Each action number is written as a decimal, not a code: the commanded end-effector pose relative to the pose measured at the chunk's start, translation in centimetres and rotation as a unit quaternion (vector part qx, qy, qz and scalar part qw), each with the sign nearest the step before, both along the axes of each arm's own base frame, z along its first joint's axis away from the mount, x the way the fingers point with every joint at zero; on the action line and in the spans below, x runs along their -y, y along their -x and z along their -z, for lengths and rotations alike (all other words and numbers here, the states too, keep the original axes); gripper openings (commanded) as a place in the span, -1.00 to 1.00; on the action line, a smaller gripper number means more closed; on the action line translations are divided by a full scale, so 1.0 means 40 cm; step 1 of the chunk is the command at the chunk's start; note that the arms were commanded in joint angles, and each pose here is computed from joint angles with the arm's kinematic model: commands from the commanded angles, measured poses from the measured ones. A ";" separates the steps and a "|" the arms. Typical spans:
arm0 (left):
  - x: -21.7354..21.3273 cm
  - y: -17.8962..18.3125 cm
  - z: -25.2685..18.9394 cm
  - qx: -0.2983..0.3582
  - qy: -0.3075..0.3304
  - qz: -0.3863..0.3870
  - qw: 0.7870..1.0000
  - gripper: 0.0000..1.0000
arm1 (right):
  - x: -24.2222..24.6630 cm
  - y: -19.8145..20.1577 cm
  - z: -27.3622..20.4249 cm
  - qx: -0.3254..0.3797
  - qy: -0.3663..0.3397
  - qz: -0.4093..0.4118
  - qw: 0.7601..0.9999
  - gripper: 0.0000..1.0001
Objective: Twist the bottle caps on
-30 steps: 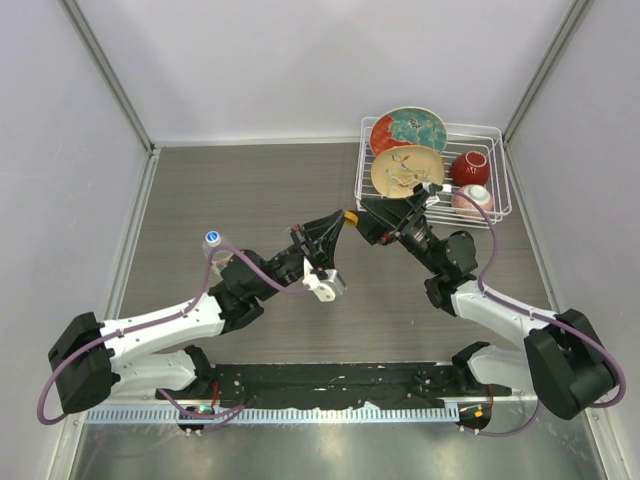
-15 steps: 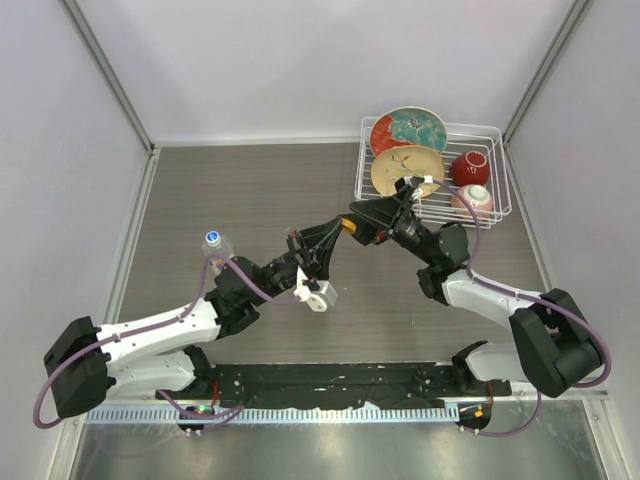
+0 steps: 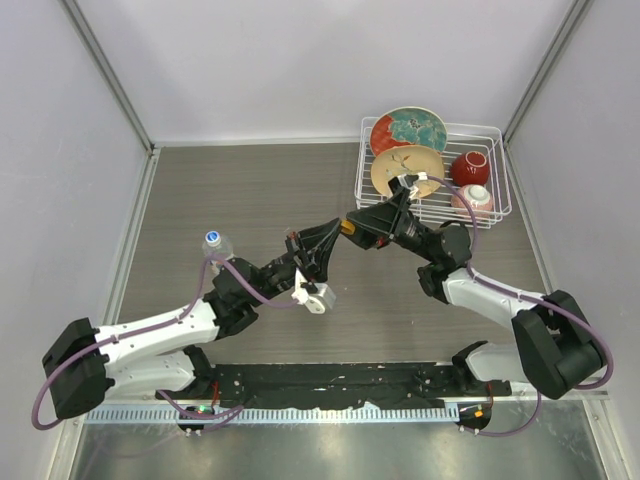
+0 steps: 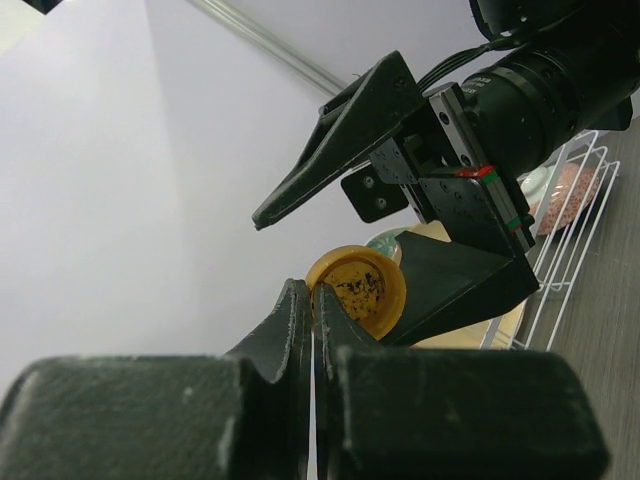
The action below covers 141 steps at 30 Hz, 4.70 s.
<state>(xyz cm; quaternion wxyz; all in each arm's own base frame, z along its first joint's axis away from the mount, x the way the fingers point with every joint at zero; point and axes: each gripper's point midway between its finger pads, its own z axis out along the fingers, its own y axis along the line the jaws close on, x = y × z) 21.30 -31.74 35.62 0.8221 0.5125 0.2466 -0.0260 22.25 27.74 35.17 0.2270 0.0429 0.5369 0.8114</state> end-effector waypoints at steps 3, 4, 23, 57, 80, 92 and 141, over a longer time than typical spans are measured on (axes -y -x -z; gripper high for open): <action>-0.033 0.014 -0.082 0.022 0.052 -0.002 0.998 -1.00 | 0.046 0.104 -0.114 0.134 -0.058 -0.011 0.989 0.45; -0.034 0.015 -0.080 0.021 0.051 -0.002 0.998 -1.00 | 0.047 0.107 -0.118 0.139 -0.059 -0.009 0.989 0.43; -0.045 0.016 -0.053 0.002 0.047 -0.003 0.999 -1.00 | 0.037 0.102 -0.127 0.167 -0.027 0.011 0.985 0.15; -0.056 0.020 -0.036 -0.009 0.045 -0.002 0.999 -0.97 | -0.003 0.063 -0.085 0.185 0.075 0.051 0.978 -0.35; -0.154 -0.073 0.103 -0.369 0.132 -0.111 0.913 0.46 | 0.156 -0.076 -0.081 0.253 0.399 0.288 0.833 -0.43; -0.143 -0.260 0.317 -0.543 0.190 -0.161 0.802 0.75 | 0.234 -0.033 -0.149 0.270 0.396 0.348 0.806 -0.43; -0.102 -0.320 0.565 -0.588 0.108 -0.193 0.778 -0.37 | 0.255 -0.040 -0.072 0.260 0.433 0.349 0.789 -0.48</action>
